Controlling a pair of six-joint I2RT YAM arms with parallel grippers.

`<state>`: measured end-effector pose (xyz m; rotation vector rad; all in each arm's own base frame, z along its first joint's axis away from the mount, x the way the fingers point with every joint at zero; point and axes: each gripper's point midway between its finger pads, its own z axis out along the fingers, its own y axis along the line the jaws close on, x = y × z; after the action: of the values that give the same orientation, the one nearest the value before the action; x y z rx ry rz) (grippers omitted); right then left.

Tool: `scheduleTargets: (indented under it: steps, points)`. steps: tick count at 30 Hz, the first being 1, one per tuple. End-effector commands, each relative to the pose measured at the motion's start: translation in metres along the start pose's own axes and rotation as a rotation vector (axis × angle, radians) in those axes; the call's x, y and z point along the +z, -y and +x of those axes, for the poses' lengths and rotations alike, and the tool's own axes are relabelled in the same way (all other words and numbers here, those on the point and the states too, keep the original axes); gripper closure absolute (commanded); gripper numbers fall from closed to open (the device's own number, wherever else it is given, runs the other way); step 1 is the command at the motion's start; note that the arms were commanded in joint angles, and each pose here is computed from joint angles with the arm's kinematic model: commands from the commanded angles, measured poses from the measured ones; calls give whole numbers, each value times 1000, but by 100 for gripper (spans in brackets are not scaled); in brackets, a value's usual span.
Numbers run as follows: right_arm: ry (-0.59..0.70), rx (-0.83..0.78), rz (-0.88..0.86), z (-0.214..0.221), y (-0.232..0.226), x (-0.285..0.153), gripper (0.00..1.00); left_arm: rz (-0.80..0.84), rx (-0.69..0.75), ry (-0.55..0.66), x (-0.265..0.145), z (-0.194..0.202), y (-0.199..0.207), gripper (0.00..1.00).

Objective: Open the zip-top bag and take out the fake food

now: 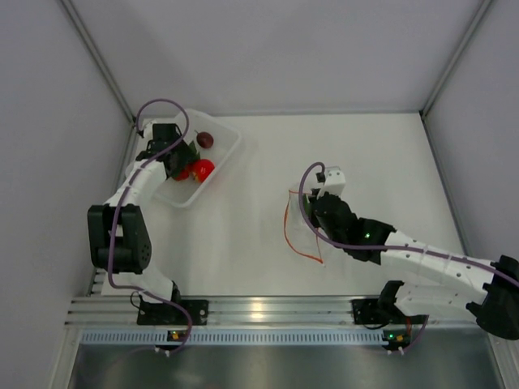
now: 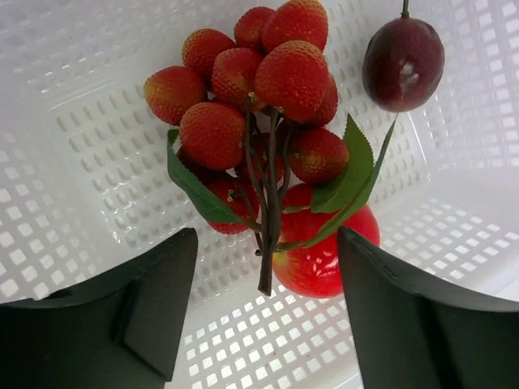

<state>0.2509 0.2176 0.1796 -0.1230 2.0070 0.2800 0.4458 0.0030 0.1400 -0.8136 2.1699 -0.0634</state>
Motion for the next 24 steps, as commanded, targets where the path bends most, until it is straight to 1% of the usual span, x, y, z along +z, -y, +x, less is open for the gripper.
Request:
scheduleTargets:
  steps: [1, 2, 3, 6, 7, 9, 10, 11, 13, 14, 17, 18, 20, 21, 23, 24]
  points:
    - [42, 51, -34, -22, -5, -8, 100, 44, -33, 71, -14, -20, 5, 23]
    - [42, 49, -35, -23, -5, -9, 100, 50, -35, 74, -16, -21, 6, 19]
    - [42, 51, -41, -24, -6, -10, 100, 61, -37, 75, -19, -22, 8, 13]
    - [24, 48, -64, -24, -11, -12, 100, 123, -40, 85, -36, -29, 18, 7]
    - [11, 49, -85, -23, -15, -12, 100, 151, -44, 97, -46, -34, 22, 7]
    - [-13, 61, -107, -22, -21, -14, 100, 234, -33, 72, -61, -31, 34, 7]
    - [-32, 66, -132, -21, -27, -15, 100, 281, -33, 79, -74, -34, 40, 7]
    - [-45, 84, -141, -20, -30, -16, 100, 355, -23, 34, -84, -25, 51, 7]
    - [-80, 98, -155, -18, -35, -18, 100, 469, -1, 6, -107, -22, 66, 7]
    - [-93, 119, -160, -16, -38, -18, 100, 557, 11, -54, -120, -10, 76, 7]
    - [-124, 157, -197, -12, -48, -19, 100, 705, 58, -106, -154, 4, 95, 5]
    - [-131, 162, -211, -12, -52, -19, 100, 777, 95, -153, -169, 19, 107, 3]
    - [-149, 174, -230, -11, -59, -18, 100, 853, 148, -182, -188, 34, 120, 3]
    - [-151, 181, -235, -12, -60, -17, 100, 890, 184, -212, -201, 52, 130, 2]
    - [-159, 193, -263, -13, -67, -18, 100, 932, 225, -201, -224, 65, 139, 2]
    - [-164, 194, -266, -13, -68, -17, 100, 984, 255, -197, -249, 77, 147, 2]
